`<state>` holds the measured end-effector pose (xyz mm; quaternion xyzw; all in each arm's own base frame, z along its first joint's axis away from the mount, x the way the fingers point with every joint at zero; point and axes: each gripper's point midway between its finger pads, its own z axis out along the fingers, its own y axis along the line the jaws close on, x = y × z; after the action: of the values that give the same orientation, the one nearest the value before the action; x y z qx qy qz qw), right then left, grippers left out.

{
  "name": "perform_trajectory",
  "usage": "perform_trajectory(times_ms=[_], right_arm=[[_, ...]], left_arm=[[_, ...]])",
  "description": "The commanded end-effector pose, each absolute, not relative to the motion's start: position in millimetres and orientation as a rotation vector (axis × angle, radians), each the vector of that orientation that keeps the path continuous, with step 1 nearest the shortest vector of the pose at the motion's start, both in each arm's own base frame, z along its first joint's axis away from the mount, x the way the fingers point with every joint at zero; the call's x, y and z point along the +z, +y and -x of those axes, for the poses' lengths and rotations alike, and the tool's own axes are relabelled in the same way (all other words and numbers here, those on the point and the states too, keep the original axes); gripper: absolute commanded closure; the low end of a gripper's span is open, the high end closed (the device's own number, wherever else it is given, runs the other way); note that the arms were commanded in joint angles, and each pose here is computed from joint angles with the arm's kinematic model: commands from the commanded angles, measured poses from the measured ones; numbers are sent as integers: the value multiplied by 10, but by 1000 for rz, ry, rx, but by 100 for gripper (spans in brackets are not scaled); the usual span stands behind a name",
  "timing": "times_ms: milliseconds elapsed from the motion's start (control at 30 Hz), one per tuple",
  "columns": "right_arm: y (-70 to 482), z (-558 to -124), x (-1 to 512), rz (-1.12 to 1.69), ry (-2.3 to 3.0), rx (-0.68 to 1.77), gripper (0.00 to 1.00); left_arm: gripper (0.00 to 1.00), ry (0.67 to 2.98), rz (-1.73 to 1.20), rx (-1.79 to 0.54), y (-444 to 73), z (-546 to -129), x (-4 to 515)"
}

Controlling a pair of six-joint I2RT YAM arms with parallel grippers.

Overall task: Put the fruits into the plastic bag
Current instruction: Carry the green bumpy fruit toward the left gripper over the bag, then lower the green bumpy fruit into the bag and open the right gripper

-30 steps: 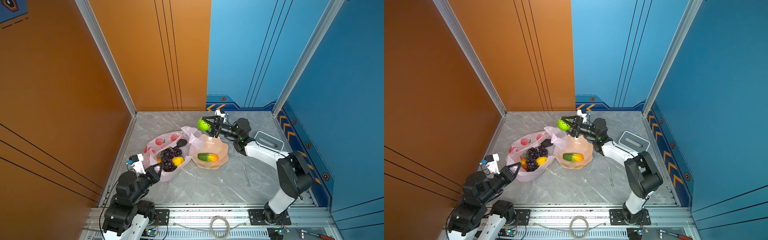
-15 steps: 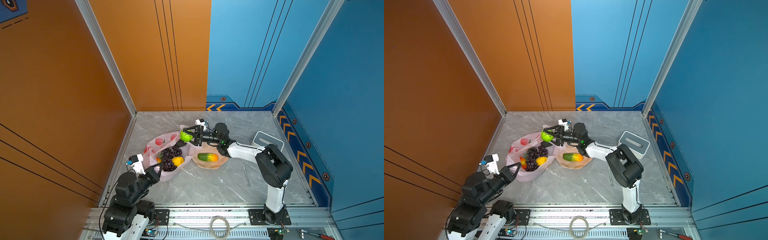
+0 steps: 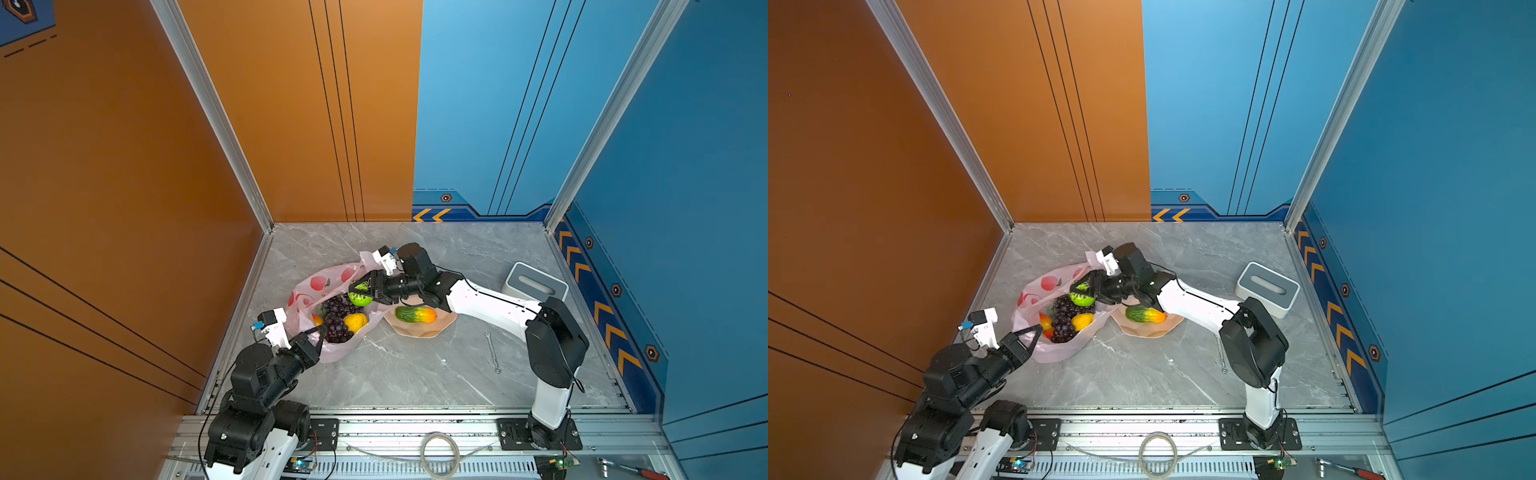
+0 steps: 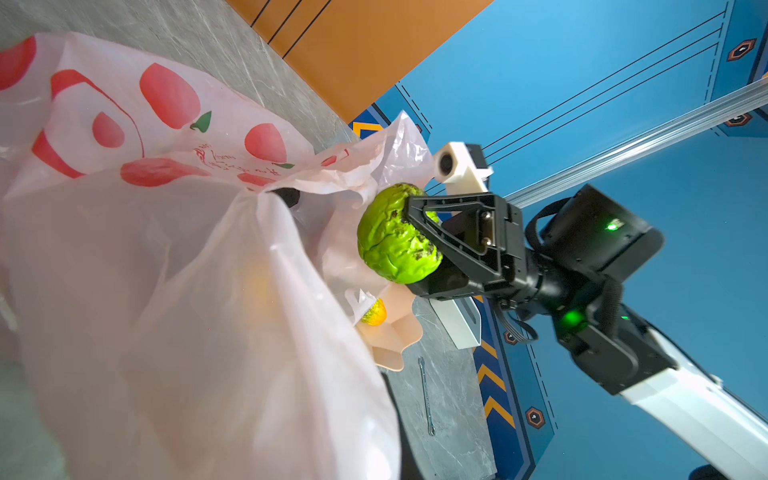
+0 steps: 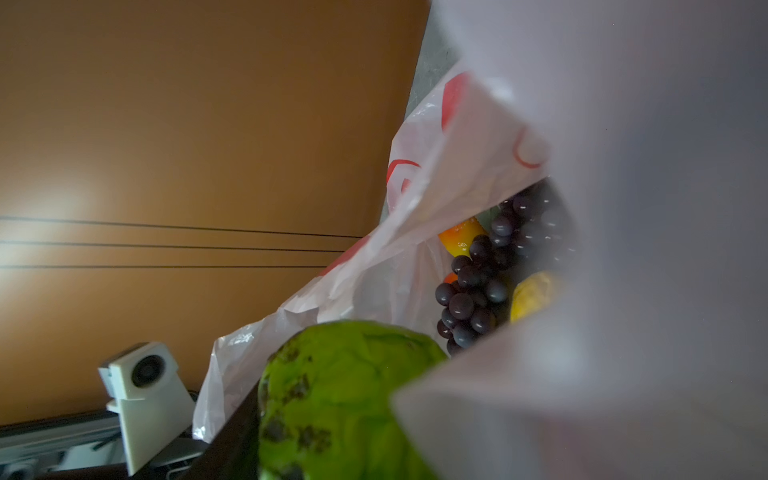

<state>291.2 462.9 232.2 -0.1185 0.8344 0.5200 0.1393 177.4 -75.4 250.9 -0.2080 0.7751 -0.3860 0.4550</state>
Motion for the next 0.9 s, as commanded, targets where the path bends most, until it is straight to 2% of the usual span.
perform_trajectory(times_ms=[0, 333, 367, 533, 867], right_arm=[[4330, -2761, 2008, 567, 2554, 1033, 41], [4518, -2766, 1846, 835, 2505, 498, 41], [4537, -2796, 1690, 852, 2522, 448, 41], [4569, -2950, 1562, 873, 2499, 315, 41], [4700, -3344, 1387, 824, 2466, 248, 40]], left_arm=[[100, 1874, 507, -966, -747, -1777, 2597], [100, 1868, 500, -972, -753, -1764, 2635], [100, 1870, 500, -973, -755, -1766, 2637], [100, 1867, 497, -974, -756, -1763, 2658], [100, 1881, 497, -987, -780, -1766, 2627]])
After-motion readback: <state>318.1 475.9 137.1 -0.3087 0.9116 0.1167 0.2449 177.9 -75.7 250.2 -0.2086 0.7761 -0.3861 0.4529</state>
